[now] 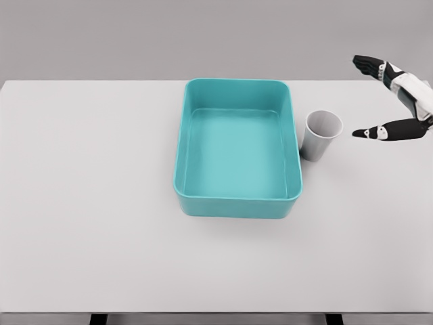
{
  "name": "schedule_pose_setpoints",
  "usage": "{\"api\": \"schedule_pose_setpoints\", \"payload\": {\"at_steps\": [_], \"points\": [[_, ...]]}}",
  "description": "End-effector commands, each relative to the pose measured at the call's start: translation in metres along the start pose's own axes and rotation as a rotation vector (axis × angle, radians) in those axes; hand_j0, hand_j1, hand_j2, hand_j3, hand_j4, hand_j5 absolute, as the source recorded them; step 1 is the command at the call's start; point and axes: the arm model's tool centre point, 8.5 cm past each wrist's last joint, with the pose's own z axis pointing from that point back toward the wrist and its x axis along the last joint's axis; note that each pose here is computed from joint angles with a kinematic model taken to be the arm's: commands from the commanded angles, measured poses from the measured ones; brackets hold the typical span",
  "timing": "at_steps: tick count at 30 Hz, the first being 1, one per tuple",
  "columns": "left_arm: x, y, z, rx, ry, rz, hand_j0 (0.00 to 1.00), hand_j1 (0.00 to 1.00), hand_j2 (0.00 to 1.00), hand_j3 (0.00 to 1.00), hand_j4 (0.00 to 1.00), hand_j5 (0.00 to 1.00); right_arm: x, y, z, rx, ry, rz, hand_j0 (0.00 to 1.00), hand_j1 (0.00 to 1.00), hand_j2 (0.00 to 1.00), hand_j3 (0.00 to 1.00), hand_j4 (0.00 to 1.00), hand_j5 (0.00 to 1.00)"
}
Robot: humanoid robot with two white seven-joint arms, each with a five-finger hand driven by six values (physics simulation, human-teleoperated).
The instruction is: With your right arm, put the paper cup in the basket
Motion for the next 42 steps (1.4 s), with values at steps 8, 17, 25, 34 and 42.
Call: {"api": "schedule_pose_setpoints", "payload": {"at_steps": [8,17,25,34,42], "points": [[0.0,0.0,0.0,0.0,0.0,0.0,1.0,1.0,1.0,1.0,1.0,1.0,-0.062,0.014,0.016,-0.133,0.046,-0.314,1.0,1.0,1.0,1.0,1.0,1.0],[0.0,0.0,0.0,0.0,0.0,0.0,1.0,1.0,1.0,1.0,1.0,1.0,-0.107,0.041,0.027,-0.2,0.096,-0.463,1.0,1.0,1.0,1.0,1.0,1.0],[0.0,0.0,0.0,0.0,0.0,0.0,1.0,1.0,1.0,1.0,1.0,1.0,-0.129,0.064,0.028,-0.203,0.155,-0.531,1.0,1.0,1.0,1.0,1.0,1.0],[0.0,0.0,0.0,0.0,0.001,0.002,1.0,1.0,1.0,1.0,1.0,1.0,-0.136,0.092,0.006,-0.136,0.174,-0.573,1.0,1.0,1.0,1.0,1.0,1.0],[0.0,0.0,0.0,0.0,0.0,0.0,1.0,1.0,1.0,1.0,1.0,1.0,-0.135,0.1,-0.003,-0.122,0.165,-0.59,1.0,1.0,1.0,1.0,1.0,1.0]]}}
